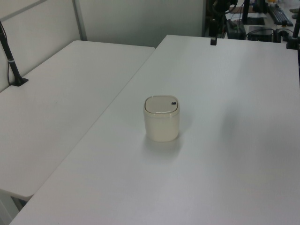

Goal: Open the trash bin

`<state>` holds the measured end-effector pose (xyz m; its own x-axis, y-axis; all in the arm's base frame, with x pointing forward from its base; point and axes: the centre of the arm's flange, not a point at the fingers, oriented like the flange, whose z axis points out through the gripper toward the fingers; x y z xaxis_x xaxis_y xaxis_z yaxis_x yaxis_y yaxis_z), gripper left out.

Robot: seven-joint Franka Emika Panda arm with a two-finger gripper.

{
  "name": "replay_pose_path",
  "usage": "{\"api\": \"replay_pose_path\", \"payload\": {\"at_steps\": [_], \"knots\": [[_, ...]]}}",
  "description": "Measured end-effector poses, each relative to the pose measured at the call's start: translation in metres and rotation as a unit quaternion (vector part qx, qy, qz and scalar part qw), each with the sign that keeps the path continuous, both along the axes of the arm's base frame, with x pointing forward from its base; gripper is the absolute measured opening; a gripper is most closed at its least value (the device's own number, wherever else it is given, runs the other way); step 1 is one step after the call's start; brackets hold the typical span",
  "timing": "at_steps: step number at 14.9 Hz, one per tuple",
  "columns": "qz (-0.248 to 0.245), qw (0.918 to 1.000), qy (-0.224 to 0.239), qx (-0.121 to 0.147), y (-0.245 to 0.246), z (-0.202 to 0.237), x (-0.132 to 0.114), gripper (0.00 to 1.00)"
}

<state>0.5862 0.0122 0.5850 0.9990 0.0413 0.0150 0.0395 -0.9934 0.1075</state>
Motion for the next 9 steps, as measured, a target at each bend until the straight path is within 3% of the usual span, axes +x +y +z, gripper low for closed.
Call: {"api": "replay_pose_path", "payload": {"at_steps": [9], "knots": [[-0.007,1.0,0.0,0.0,-0.0077,0.0001,0.0001,1.0]]}}
